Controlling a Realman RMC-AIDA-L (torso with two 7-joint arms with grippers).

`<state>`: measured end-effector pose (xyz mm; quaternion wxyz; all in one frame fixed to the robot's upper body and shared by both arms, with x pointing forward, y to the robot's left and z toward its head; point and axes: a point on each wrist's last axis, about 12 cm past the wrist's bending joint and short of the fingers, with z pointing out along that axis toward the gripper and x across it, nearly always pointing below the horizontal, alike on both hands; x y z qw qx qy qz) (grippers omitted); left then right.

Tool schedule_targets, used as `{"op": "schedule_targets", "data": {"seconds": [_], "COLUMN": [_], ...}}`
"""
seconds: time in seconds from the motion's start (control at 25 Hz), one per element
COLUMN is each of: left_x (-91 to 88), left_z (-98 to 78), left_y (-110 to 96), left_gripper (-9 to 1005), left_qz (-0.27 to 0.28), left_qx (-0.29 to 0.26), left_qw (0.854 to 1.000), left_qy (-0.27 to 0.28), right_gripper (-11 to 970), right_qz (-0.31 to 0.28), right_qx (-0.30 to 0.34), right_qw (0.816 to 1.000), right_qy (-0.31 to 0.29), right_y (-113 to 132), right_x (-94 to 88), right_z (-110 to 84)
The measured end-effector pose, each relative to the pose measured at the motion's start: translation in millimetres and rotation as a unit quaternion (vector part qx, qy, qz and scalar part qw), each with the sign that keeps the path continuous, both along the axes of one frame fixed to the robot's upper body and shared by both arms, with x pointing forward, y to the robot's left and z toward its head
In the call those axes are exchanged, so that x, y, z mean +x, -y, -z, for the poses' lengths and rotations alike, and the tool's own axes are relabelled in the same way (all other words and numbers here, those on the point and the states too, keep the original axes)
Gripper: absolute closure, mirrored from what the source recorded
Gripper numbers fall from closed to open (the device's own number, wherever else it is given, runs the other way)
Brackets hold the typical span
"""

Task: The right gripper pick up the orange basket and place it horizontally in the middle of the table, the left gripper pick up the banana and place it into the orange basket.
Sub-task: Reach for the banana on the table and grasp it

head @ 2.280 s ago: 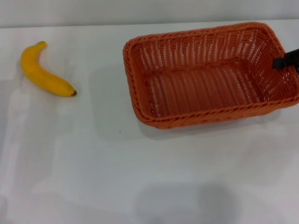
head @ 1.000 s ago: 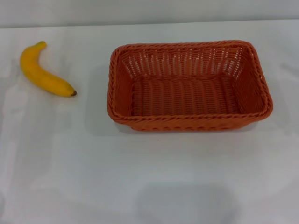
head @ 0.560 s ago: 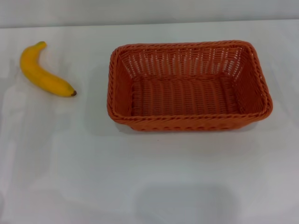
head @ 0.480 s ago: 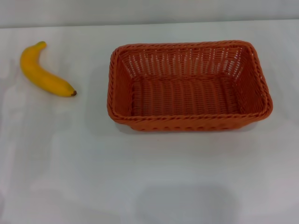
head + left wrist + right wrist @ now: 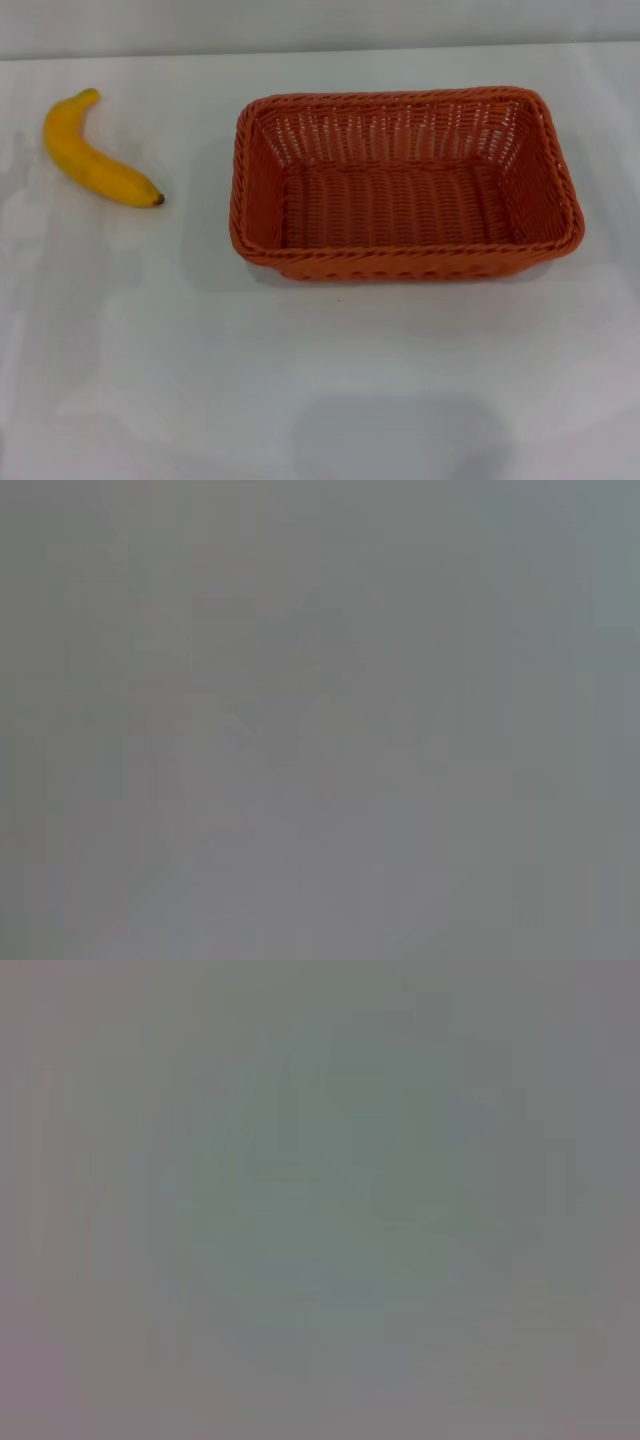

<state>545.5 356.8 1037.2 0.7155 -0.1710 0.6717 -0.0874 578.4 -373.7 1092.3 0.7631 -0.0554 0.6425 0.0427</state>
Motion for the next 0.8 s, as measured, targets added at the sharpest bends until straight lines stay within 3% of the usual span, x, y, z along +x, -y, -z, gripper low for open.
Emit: {"op": "schedule_targets", "data": {"seconds": [0.8], "left_x": [4.1], "left_z": [-2.8], "left_y": [3], "left_gripper": [116], "left_qz": [-0.006], "left_qx": [-0.015], "left_qw": [1.0], "left_qy": [0.009], "right_gripper": [102], "right_qz": [0.027], "right_qx": [-0.019], "right_qw": [0.998], "right_qy": [-0.056], "right_y": [-1], "right_x": [8.8], "right_z": [12.8]}}
